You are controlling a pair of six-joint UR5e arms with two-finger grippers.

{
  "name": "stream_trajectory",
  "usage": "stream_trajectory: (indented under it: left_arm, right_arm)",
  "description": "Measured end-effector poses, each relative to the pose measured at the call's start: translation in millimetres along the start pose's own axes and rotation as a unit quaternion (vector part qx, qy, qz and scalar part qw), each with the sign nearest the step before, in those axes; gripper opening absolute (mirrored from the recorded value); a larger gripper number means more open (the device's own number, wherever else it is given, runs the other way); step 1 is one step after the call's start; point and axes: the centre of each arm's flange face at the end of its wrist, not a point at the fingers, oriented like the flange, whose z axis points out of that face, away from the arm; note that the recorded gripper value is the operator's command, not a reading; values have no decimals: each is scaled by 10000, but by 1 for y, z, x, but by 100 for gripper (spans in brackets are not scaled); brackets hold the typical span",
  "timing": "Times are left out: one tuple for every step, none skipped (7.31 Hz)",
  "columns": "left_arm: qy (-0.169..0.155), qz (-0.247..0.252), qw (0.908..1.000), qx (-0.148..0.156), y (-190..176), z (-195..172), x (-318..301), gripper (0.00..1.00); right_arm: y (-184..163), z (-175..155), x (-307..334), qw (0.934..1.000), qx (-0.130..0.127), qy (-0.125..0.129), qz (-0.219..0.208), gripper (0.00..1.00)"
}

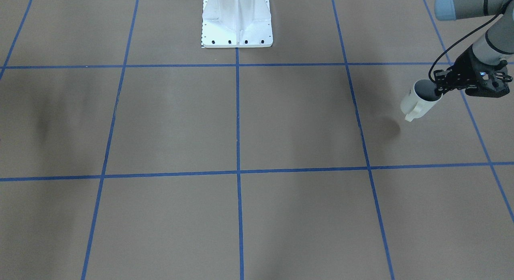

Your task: Left arm hands cup to right arm to dump lemon

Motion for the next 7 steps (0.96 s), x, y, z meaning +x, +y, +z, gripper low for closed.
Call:
stream_trajectory:
  left_arm:
    - [62, -23, 10000, -50, 1, 9, -8, 0]
    - [129, -56, 9998, -124, 2, 15, -11, 0]
    - [159, -76, 9997, -174, 2, 19, -12, 18]
    - [167, -88, 9996, -200, 0, 22, -13, 36]
    - [164, -100, 9996, -215, -2, 24, -13, 59]
    - [159, -107, 9996, -224, -3, 25, -14, 82]
    - [160, -105, 9996, -215, -4, 25, -14, 100]
  right_arm:
    - [7, -3, 15, 9996, -188, 42, -190, 100]
    - [12, -3, 22, 9992, -282, 57, -264, 100]
    - [15, -2, 25, 9991, -317, 61, -286, 100]
    - [16, -2, 25, 9990, -326, 60, -297, 100]
    - [16, -2, 26, 9990, -326, 61, -300, 100]
    - [16, -2, 26, 9990, -324, 61, -302, 100]
    - [16, -3, 25, 9990, -312, 61, -312, 100]
